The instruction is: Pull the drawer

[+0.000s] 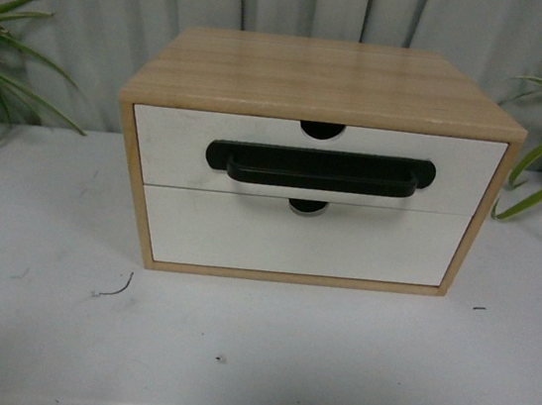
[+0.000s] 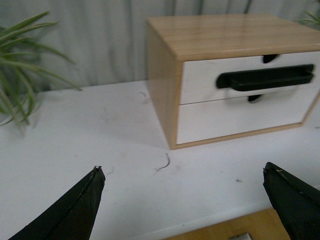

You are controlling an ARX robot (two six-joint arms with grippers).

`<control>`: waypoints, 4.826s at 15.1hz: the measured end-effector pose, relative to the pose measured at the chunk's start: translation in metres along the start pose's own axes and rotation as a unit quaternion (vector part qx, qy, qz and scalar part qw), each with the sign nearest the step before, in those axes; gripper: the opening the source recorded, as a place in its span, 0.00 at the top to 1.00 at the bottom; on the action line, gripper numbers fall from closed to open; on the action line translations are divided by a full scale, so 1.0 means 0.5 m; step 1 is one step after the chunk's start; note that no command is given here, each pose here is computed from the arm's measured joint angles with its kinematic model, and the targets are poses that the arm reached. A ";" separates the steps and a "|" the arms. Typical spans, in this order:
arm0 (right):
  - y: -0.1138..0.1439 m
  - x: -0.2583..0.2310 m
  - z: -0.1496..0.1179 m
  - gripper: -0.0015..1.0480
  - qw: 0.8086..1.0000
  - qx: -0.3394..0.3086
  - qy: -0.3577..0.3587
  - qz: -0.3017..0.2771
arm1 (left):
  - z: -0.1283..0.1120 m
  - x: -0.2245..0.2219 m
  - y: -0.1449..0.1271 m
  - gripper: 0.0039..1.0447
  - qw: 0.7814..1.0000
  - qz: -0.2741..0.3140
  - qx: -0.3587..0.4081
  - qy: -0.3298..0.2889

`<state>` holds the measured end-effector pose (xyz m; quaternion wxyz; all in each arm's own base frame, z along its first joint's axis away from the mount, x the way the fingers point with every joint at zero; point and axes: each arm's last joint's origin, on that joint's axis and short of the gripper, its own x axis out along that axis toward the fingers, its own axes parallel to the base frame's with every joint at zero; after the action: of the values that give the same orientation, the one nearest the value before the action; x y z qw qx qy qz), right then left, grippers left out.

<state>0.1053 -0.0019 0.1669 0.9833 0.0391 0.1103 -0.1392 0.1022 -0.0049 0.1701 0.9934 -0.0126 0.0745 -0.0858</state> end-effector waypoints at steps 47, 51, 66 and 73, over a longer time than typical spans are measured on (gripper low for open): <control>0.396 0.473 0.146 0.06 0.687 -0.444 0.195 0.541 | 0.108 0.568 -0.205 0.06 0.722 -0.334 0.553 0.249; 0.396 0.443 0.137 0.06 0.644 -0.469 0.203 0.569 | 0.107 0.535 -0.212 0.06 0.683 -0.368 0.579 0.251; 0.340 0.241 0.153 0.06 0.653 -0.455 0.140 0.589 | 0.138 0.354 -0.219 0.06 0.693 -0.393 0.591 0.125; 0.078 0.119 0.167 0.06 0.952 -0.259 0.001 0.165 | 0.148 0.128 -0.034 0.06 0.950 -0.121 0.287 0.022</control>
<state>0.1894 0.0106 0.2365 0.9687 -0.1996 0.1355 0.0580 0.1727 -0.0320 0.2347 0.9353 0.2664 0.0666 -0.2230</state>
